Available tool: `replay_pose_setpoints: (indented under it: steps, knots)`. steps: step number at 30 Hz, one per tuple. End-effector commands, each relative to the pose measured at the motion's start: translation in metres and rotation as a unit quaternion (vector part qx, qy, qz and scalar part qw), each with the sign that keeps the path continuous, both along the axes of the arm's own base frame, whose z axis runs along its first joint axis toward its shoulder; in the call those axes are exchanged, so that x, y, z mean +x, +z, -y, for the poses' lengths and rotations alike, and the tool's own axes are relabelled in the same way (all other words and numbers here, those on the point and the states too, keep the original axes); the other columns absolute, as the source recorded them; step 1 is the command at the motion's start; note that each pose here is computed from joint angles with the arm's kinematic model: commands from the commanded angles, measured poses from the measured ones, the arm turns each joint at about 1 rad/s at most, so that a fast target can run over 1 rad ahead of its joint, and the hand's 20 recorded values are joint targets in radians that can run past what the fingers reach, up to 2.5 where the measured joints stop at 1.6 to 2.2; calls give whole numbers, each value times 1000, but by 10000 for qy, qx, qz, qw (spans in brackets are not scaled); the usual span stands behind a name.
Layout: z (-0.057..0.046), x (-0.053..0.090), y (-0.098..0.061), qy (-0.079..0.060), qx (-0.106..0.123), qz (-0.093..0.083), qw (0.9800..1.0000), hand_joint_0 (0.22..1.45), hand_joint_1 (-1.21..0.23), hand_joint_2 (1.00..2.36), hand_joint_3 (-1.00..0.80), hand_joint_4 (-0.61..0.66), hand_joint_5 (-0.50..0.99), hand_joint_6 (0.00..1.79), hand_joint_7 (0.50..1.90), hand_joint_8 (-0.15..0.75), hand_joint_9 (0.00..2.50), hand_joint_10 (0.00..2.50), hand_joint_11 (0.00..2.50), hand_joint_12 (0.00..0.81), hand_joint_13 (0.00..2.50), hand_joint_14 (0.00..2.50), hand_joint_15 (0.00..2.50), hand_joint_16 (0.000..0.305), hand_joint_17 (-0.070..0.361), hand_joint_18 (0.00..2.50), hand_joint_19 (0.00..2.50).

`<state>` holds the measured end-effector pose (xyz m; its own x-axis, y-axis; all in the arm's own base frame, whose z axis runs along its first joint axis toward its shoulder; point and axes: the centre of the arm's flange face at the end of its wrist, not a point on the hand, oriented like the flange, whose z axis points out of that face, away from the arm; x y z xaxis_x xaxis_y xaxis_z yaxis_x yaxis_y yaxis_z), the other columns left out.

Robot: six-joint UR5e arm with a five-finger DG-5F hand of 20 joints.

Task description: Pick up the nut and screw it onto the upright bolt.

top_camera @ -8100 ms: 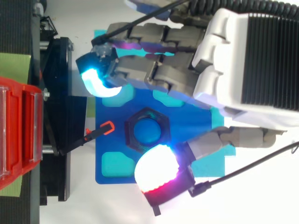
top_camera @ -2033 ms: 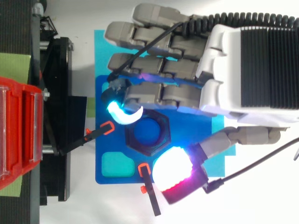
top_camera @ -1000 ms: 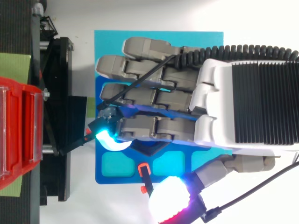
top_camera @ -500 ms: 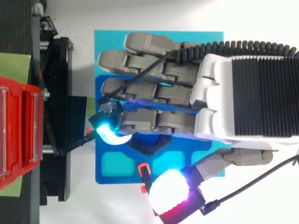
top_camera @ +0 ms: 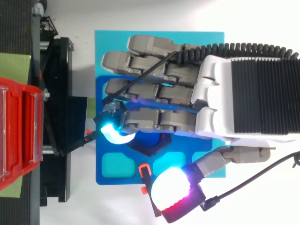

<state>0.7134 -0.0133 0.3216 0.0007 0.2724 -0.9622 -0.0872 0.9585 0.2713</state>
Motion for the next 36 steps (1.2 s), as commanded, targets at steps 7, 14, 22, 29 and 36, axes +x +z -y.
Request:
replay_pose_setpoints:
  steps: [7,14,22,29,36]
  knots:
    - [6,-1,-2,-73,31,-64,9999,492,-188,1000,-500,231,-103,504,992,247,409,0,0,301,41,0,0,37,84,0,0]
    - [16,-3,-3,-143,9,-146,9998,505,-248,1000,-500,211,-68,504,1158,263,608,0,0,281,189,0,0,32,72,0,0]
    - [32,-5,-4,-227,2,-199,9995,544,-334,1000,-500,143,-3,502,1452,234,946,0,0,228,431,0,0,21,47,2,0]
    - [47,-7,-4,-258,-4,-199,9995,557,-352,1000,-500,73,44,501,1471,187,1156,0,0,198,565,0,0,14,32,130,0]
    - [53,-7,-3,-220,7,-177,9996,559,-377,1000,-500,39,45,503,1369,138,1303,0,0,172,643,0,0,12,27,214,0]
